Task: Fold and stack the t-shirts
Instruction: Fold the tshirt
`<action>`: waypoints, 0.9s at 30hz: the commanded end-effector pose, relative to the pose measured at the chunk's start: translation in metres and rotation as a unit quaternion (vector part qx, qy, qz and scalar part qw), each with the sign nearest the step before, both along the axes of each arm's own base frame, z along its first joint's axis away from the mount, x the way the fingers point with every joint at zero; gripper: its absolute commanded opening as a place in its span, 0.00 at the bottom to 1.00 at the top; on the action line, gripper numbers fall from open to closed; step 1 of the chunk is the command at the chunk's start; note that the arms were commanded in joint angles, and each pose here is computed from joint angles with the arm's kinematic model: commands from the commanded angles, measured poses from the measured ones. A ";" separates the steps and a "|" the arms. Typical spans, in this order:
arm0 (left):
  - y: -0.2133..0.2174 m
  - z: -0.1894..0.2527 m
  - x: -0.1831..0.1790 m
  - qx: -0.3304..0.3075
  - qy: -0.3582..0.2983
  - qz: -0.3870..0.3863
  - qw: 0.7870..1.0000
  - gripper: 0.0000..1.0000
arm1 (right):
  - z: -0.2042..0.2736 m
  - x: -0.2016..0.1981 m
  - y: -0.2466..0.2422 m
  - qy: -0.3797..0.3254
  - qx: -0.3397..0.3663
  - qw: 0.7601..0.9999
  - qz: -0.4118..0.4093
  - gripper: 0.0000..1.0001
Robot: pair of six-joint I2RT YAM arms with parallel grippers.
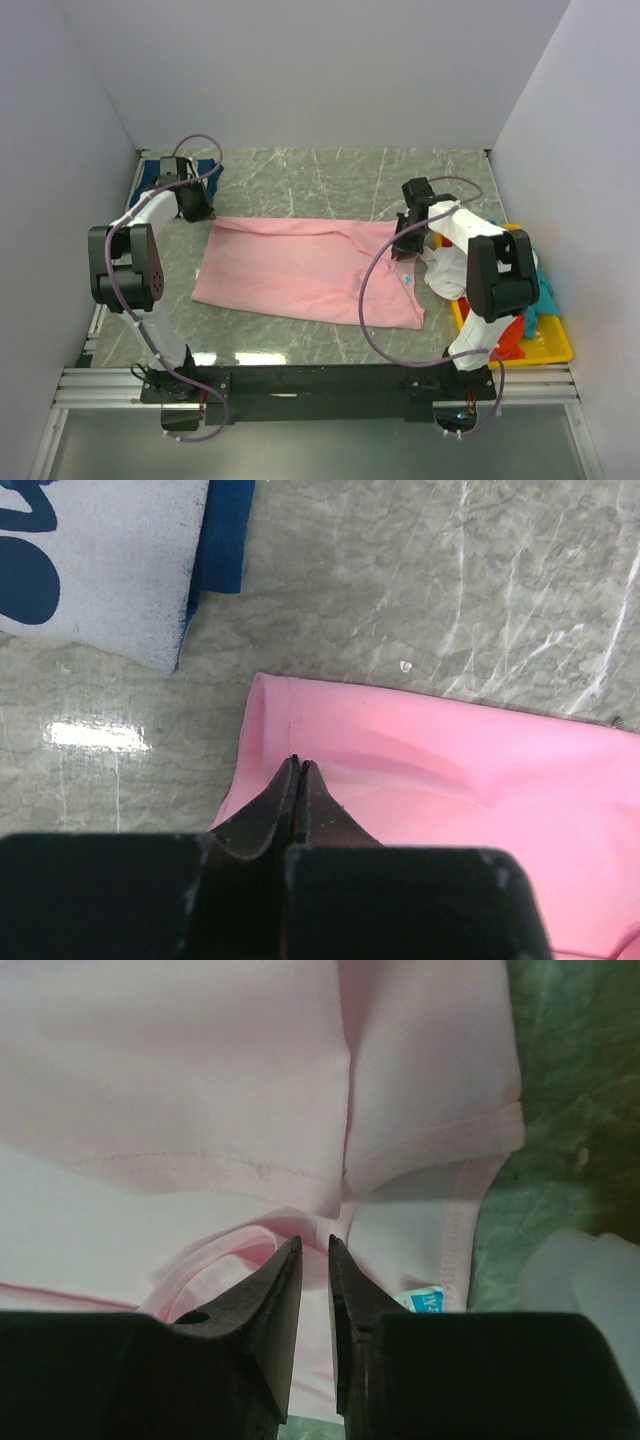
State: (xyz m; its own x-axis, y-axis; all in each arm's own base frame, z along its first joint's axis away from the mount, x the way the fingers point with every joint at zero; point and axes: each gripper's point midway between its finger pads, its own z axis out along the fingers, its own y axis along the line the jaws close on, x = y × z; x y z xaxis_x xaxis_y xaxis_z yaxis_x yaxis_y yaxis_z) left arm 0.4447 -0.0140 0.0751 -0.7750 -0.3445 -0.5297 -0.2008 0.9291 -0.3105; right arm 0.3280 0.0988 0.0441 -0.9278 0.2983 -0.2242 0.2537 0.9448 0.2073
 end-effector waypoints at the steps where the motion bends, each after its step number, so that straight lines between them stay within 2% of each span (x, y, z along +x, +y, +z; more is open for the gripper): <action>1: -0.001 0.017 0.015 -0.010 -0.031 -0.001 0.999 0.00 | 0.004 0.023 0.005 -0.027 -0.004 1.000 -0.004 0.24; 16: -0.002 0.012 0.015 -0.011 -0.024 -0.003 1.000 0.00 | -0.023 0.030 -0.004 0.001 -0.038 0.999 -0.017 0.26; 19: -0.002 0.013 0.015 -0.010 -0.025 -0.004 1.000 0.00 | -0.022 0.029 -0.003 -0.001 -0.036 0.999 -0.015 0.23; 27: -0.003 0.012 0.017 -0.013 -0.025 -0.005 1.000 0.00 | -0.006 0.030 0.005 -0.008 -0.015 1.000 0.000 0.00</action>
